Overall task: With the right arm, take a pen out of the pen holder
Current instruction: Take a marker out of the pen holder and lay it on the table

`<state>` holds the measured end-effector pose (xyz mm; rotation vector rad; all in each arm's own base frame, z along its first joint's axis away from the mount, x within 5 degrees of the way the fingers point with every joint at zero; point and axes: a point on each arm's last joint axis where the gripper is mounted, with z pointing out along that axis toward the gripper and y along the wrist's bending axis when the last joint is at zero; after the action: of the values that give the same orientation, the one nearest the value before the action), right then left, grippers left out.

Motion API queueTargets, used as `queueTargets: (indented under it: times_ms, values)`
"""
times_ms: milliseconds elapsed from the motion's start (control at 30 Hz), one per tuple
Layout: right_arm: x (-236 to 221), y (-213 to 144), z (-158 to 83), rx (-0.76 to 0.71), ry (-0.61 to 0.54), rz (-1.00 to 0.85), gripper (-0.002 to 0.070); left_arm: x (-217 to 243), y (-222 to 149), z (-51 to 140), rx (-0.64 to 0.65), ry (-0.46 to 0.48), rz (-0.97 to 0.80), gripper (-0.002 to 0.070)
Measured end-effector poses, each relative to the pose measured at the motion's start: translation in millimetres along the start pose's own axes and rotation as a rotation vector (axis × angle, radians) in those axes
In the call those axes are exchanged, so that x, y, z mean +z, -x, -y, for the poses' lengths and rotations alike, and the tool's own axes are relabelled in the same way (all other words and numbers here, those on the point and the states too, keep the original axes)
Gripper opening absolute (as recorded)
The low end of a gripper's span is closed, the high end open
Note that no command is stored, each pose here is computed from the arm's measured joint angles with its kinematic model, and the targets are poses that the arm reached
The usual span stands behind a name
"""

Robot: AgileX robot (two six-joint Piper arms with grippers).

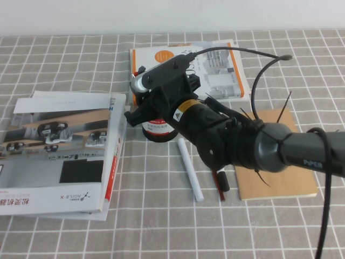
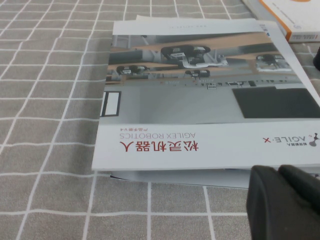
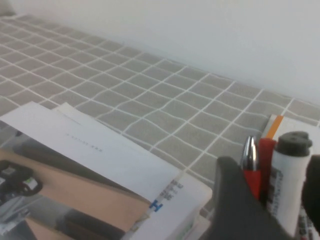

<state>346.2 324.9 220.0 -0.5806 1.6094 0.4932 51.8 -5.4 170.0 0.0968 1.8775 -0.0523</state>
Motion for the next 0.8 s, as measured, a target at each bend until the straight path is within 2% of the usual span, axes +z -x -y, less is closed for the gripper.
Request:
queueTargets:
  times_ms: [800]
  values:
    - [26.1, -2.7, 18.2, 0.037, -0.043, -0.014, 0.0259, 0.0, 0.0, 0.0, 0.000, 0.000, 0.000, -0.0005]
